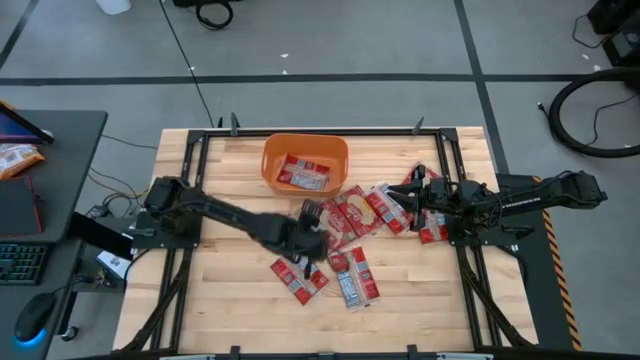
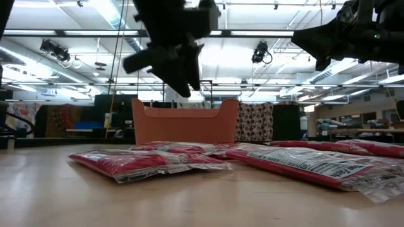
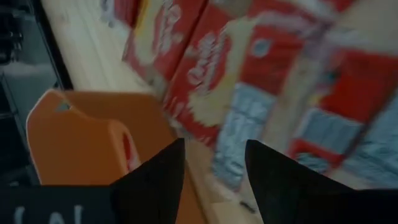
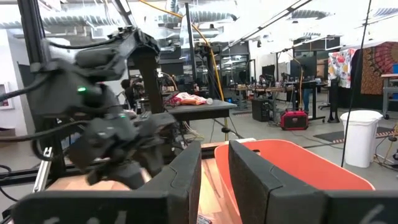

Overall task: Sort popcorn bags into baskets
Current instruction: Put the red popcorn bag into the orange bin

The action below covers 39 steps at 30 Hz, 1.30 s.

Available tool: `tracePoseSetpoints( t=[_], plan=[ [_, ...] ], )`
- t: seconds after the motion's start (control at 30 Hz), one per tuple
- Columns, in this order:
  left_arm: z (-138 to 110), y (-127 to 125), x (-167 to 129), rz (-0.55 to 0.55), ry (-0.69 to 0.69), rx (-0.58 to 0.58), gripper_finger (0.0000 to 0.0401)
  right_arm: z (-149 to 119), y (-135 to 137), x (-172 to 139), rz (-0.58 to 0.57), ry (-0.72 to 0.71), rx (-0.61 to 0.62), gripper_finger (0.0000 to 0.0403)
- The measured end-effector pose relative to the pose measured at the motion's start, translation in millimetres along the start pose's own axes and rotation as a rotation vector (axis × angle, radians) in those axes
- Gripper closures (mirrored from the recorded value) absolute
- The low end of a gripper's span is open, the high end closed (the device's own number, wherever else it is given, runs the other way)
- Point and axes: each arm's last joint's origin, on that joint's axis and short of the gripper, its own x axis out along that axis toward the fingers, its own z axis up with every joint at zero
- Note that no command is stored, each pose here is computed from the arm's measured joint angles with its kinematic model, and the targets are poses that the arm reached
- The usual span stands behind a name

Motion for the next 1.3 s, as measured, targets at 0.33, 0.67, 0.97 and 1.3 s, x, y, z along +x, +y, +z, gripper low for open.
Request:
tracePoseSetpoints(
  t=[0.33, 0.67, 0.97, 1.3],
  plan=[
    [9.7, -58.4, -36.4, -0.381, -0.082, -0.037, 0.0229, 0.0, 0.0, 0.0, 0.0, 0.0, -0.004, 0.0316],
    [16.8, -112.1, -34.2, -0.415, -0.014, -0.036, 0.0229, 0.2, 0.0, 0.0, 0.0, -0.002, 0.006, 0.0316],
    [16.0, -145.2, -18.5, -0.348, 0.069, 0.011, 0.0229, 4.1, -0.6, 0.0, -0.026, -0.041, -0.041, 0.0316],
    [13.6, -155.1, -11.8, -0.184, 0.109, -0.023, 0.0231, 5.5, -0.7, -0.1, -0.027, -0.056, -0.072, 0.0316]
  ],
)
